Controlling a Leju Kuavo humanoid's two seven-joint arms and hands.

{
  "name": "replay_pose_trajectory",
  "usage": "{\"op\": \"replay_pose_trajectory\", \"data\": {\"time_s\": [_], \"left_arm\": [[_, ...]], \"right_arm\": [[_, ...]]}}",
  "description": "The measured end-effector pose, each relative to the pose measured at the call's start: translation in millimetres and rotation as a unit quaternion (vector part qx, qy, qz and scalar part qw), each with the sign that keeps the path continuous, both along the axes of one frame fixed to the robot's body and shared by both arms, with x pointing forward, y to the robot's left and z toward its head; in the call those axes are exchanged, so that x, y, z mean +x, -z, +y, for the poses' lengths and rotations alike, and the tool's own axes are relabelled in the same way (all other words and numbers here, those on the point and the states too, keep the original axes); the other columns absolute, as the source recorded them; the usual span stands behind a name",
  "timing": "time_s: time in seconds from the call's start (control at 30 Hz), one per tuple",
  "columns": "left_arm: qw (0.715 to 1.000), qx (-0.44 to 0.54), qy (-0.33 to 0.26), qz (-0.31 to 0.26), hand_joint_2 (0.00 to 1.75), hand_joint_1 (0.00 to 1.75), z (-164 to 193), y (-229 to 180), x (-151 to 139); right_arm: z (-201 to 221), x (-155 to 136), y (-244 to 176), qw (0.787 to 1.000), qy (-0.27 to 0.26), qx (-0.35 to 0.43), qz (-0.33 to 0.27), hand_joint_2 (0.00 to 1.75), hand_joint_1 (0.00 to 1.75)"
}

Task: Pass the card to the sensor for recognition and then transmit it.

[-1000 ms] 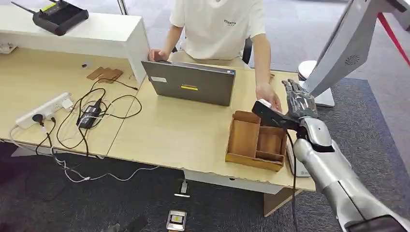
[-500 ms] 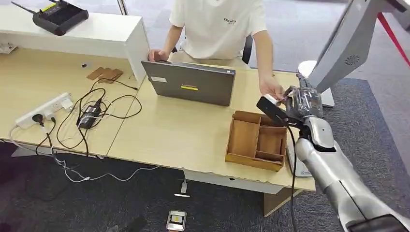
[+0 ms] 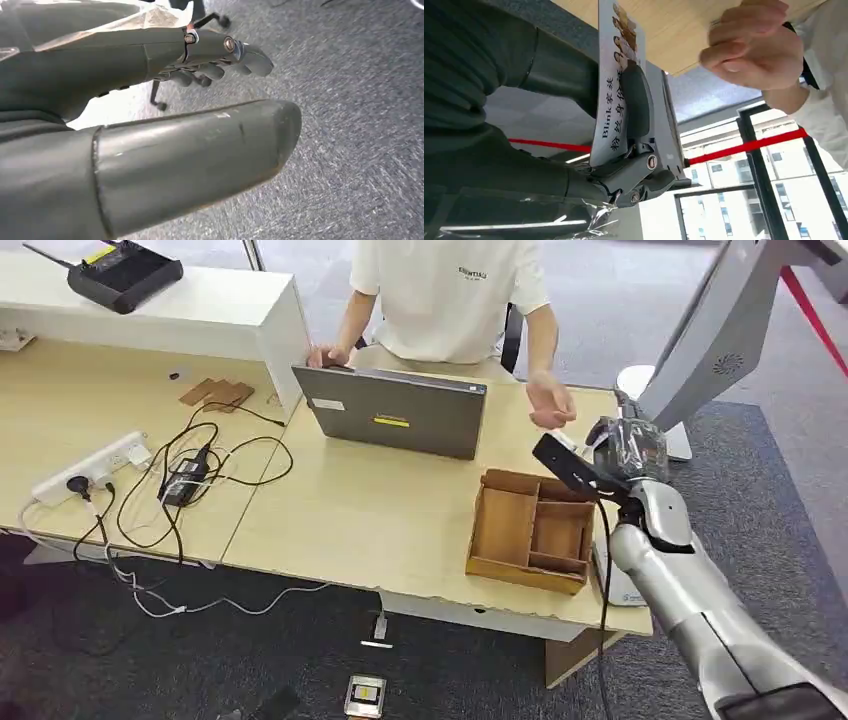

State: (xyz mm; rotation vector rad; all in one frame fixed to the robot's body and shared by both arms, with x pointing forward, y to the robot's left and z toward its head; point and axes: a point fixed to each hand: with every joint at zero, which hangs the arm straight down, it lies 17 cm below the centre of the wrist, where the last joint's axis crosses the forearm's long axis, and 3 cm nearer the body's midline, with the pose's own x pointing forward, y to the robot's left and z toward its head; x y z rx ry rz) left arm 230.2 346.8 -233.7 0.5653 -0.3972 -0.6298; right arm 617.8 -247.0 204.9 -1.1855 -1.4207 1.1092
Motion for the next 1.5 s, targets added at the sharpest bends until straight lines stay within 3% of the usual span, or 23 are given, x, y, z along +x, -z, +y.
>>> {"op": "replay_pose_trajectory", "data": {"time_s": [0.27,0.87,1.17,1.5], "left_arm": [[0.999,-0.006,-0.049,-0.002,0.00,0.00,11.6,3.9,-17.0],[0.997,0.006,-0.077,0.007,0.00,0.00,31.3,10.7,-49.8],[0.997,0.007,-0.074,0.012,0.00,0.00,30.8,10.4,-48.8],[0.998,0.006,-0.065,0.009,0.00,0.00,26.7,8.4,-41.8]], "right_arm": [[-24.9,-13.8,5.5,0.999,0.025,0.033,-0.001,1.75,1.75],[-171.1,-79.8,33.6,0.985,0.148,0.087,-0.018,1.75,1.75],[-171.7,-104.1,83.7,0.987,0.141,0.073,0.031,1.75,1.75],[-146.1,-110.7,118.1,0.986,0.123,0.088,0.075,1.75,1.75]]}}
